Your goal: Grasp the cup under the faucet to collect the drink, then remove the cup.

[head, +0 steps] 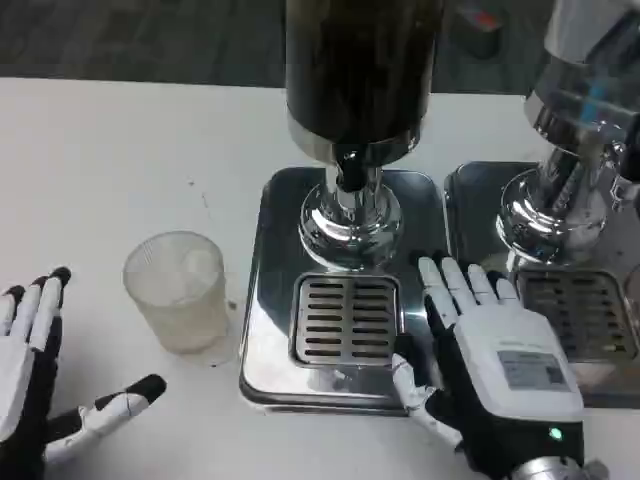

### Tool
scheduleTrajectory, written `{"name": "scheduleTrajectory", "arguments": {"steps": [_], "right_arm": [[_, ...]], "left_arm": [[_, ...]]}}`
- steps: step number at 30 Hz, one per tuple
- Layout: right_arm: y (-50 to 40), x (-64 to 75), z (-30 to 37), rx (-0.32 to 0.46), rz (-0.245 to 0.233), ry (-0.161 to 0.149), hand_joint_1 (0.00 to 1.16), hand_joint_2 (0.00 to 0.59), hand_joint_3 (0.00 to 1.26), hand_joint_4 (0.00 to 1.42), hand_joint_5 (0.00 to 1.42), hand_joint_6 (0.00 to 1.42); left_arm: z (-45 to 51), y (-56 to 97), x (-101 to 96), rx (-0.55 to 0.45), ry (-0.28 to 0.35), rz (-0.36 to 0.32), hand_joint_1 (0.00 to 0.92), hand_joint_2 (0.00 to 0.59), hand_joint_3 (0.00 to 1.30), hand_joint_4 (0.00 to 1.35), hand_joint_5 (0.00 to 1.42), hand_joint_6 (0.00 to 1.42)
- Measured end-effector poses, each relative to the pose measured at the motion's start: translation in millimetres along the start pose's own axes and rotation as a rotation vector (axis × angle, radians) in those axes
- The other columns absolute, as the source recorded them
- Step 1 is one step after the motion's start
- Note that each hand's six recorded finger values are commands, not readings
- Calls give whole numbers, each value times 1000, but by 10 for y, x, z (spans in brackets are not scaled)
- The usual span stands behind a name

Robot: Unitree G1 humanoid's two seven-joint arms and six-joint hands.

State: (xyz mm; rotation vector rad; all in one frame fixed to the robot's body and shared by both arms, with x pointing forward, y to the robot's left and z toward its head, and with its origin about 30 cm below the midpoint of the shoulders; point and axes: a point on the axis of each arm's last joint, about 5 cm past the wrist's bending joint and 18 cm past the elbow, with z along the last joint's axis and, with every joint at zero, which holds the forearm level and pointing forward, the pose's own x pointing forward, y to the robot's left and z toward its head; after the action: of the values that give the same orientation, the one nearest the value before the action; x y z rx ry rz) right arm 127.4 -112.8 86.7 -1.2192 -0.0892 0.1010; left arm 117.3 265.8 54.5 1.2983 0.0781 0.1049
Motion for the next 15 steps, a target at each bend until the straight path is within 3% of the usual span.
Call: {"name": "scheduleTrajectory", "arguments": {"steps": [15], "right_arm": [[16,6,10,10,4,12,276,564,19,0,0,0]], "left_arm": [[4,-19,10,-5,3,-3,0,59,0,0,0,0]]}}
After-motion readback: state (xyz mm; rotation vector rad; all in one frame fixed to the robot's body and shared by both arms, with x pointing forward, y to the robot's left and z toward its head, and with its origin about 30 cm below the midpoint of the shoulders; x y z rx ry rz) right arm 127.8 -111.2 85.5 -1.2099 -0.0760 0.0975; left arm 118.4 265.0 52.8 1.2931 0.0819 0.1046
